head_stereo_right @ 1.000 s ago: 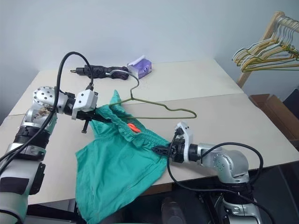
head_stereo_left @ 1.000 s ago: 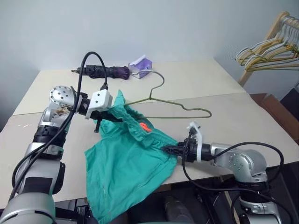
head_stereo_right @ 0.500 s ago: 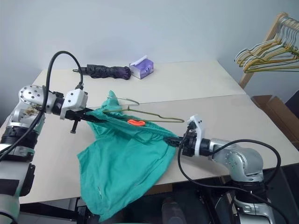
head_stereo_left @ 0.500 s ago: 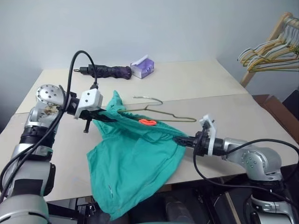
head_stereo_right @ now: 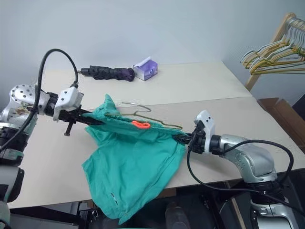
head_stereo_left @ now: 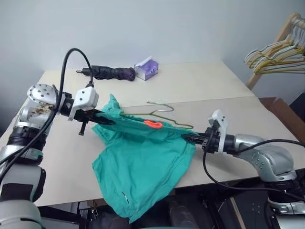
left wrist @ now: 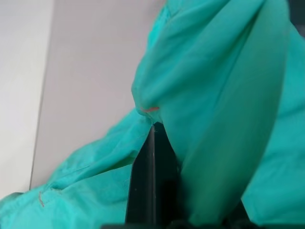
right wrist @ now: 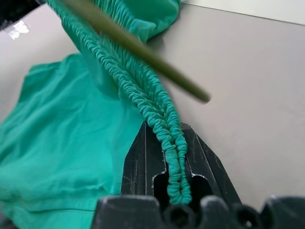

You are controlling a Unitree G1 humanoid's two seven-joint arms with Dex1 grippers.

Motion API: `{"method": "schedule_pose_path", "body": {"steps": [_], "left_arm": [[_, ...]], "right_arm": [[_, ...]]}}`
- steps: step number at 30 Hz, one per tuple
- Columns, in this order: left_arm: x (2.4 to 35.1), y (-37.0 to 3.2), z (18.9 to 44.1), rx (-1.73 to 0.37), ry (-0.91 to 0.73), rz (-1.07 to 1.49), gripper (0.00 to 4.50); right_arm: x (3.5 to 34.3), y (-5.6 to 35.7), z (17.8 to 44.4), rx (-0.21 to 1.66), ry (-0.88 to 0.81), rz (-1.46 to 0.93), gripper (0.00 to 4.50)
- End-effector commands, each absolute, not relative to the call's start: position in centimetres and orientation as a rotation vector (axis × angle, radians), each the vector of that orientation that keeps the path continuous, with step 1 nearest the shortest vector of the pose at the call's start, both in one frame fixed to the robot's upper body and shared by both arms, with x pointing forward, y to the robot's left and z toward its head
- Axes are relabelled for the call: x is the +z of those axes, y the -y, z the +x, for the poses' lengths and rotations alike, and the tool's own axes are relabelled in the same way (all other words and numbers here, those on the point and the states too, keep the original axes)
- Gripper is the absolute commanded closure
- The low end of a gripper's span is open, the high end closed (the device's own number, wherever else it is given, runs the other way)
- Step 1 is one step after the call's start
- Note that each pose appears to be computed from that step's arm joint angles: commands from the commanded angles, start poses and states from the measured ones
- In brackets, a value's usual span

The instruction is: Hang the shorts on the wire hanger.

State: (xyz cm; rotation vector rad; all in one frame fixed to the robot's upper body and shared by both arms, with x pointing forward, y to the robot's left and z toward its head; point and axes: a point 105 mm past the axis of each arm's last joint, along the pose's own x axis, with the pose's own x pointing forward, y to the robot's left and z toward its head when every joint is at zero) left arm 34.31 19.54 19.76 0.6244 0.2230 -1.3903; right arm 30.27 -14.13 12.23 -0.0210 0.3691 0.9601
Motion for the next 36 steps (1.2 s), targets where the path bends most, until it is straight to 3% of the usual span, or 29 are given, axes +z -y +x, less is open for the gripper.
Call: {"method": "schedule_pose_path", "body": {"steps": [1, 8, 17, 24, 36], "left_arm": [[24.5, -21.1, 34.5, -1.275, -0.089, 0.500, 4.50], [24.8, -20.8, 33.1, -1.351, -0.114, 0.454, 4.50], [25.9, -18.9, 32.7, -1.360, -0.036, 0.200, 4.50], [24.4, -21.1, 31.0, -1.382, -0.154, 0.187, 4.50], [22.6, -24.0, 30.7, -1.303, -0.259, 0.190, 4.50]], "right_arm": [[11.0, 18.1, 31.6, 0.768, -0.414, -0.120, 4.48], [10.6, 18.7, 32.4, 0.734, -0.395, -0.172, 4.48], [10.4, 18.1, 32.0, 0.751, -0.379, -0.171, 4.48], [10.7, 20.1, 32.4, 0.701, -0.379, -0.219, 4.48], [11.9, 22.0, 33.5, 0.644, -0.285, -0.420, 4.48]]}}
